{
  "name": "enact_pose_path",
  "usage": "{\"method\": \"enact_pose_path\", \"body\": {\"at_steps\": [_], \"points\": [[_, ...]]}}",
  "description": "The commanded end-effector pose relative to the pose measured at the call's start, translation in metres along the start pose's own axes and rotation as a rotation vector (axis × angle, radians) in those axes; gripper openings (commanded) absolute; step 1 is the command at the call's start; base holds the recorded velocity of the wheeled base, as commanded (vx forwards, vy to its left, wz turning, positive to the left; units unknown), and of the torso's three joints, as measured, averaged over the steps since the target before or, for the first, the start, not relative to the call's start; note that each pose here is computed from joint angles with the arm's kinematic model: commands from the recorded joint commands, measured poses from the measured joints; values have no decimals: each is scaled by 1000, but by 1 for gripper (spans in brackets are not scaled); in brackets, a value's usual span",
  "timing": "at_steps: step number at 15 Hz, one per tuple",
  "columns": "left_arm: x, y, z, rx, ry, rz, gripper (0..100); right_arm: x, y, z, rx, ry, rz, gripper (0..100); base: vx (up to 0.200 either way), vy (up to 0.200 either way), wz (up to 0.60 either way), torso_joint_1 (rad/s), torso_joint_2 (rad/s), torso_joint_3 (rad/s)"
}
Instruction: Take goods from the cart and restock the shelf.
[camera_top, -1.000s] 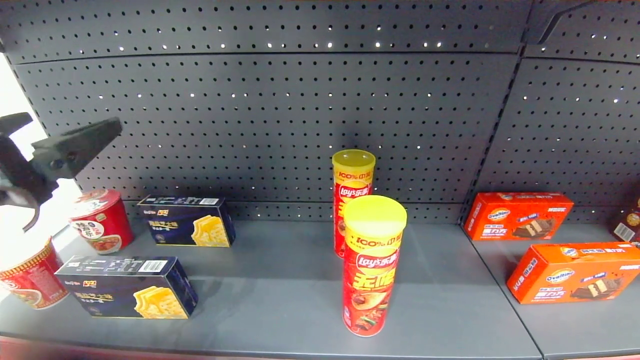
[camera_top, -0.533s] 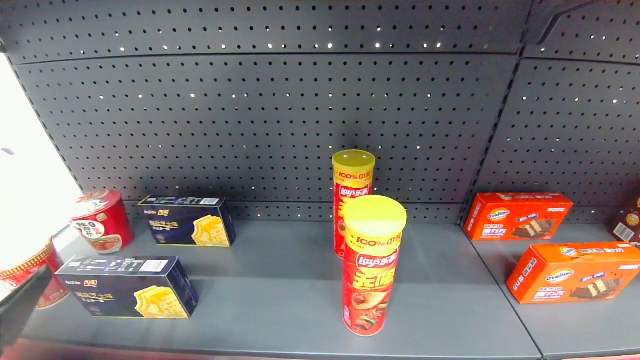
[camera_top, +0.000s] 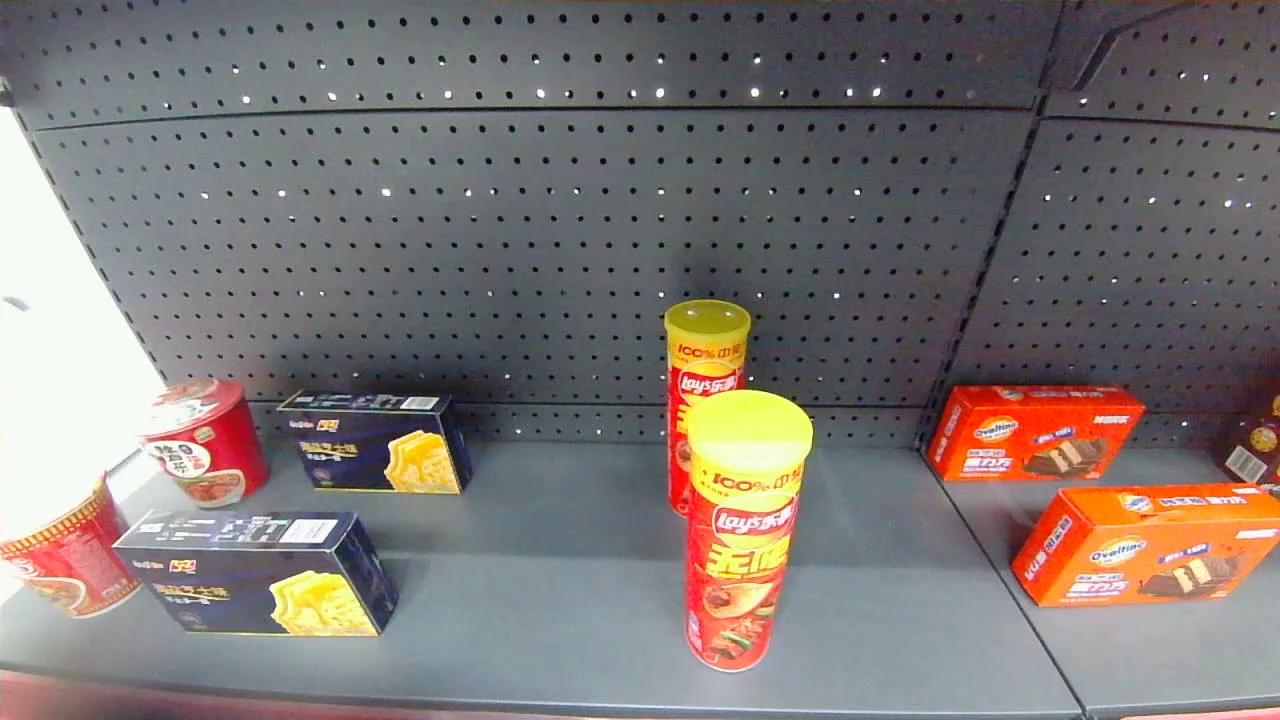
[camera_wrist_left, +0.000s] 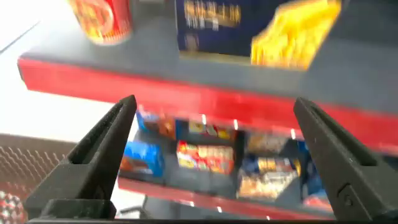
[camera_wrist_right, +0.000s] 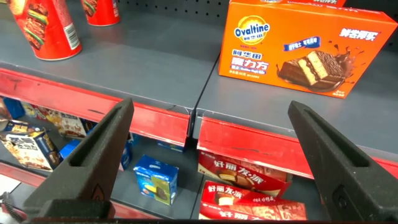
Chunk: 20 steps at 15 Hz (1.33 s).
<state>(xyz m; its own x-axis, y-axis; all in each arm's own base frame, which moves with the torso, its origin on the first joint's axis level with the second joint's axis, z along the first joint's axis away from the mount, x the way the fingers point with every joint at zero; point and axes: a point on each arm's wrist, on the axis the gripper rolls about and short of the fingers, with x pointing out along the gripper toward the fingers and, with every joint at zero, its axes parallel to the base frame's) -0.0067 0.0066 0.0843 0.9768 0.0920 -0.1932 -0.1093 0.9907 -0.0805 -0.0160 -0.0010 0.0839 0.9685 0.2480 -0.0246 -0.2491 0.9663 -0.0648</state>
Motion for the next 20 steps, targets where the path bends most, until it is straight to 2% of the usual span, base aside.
{"method": "enact_pose_path", "body": {"at_steps": [1, 2, 4, 5, 6, 7, 8, 10, 11, 13, 15, 16, 17, 18, 20], "points": [[-9, 2, -3, -22, -98, -81, 100, 0, 0, 0, -1, 1, 1, 100, 0, 0, 0, 0, 0, 0], [-8, 0, -3, 23, -105, -177, 100, 0, 0, 0, 1, 1, 1, 100, 0, 0, 0, 0, 0, 0], [-7, -2, -7, 110, -93, -257, 100, 0, 0, 0, 2, 1, -1, 100, 0, 0, 0, 0, 0, 0], [-7, -3, -8, 180, -94, -275, 100, 0, 0, 0, 1, 1, -1, 100, 0, 0, 0, 0, 0, 0], [-7, -2, -8, 190, -97, -259, 100, 0, 0, 0, -1, 2, -2, 100, 0, 0, 0, 0, 0, 0], [-7, -2, -8, 181, -94, -243, 100, 0, 0, 0, -1, 2, -7, 100, 0, 0, 0, 0, 0, 0], [-7, -1, -8, 124, -89, -201, 100, 0, 0, 0, -8, 2, -7, 100, 0, 0, 0, 0, 0, 0], [-7, -1, -8, 77, -87, -187, 100, 0, 0, 0, -33, 2, -4, 100, 0, 0, 0, 0, 0, 0], [-7, -1, -8, 66, -86, -189, 100, 0, 0, 0, -33, 2, -5, 100, 0, 0, 0, 0, 0, 0], [-6, -1, -8, 95, -84, -197, 100, 0, 0, 0, -24, 1, -10, 100, 0, 0, 0, 0, 0, 0], [-6, -1, -8, 89, -78, -177, 100, 0, 0, 0, -24, 2, -8, 100, 0, 0, 0, 0, 0, 0], [-7, -1, -8, 67, -81, -158, 100, 0, 0, 0, -23, 4, -8, 100, 0, 0, 0, 0, 0, 0], [-6, -1, -8, 64, -83, -149, 100, 0, 0, 0, -16, -1, -10, 100, 0, 0, 0, 0, 0, 0], [-6, -2, -8, 75, -85, -154, 100, 0, 0, 0, -4, 1, -10, 100, 0, 0, 0, 0, 0, 0], [-6, -2, -8, 125, -85, -167, 100, 0, 0, 0, -11, 5, 7, 100, 0, 0, 0, 0, 0, 0]]}}
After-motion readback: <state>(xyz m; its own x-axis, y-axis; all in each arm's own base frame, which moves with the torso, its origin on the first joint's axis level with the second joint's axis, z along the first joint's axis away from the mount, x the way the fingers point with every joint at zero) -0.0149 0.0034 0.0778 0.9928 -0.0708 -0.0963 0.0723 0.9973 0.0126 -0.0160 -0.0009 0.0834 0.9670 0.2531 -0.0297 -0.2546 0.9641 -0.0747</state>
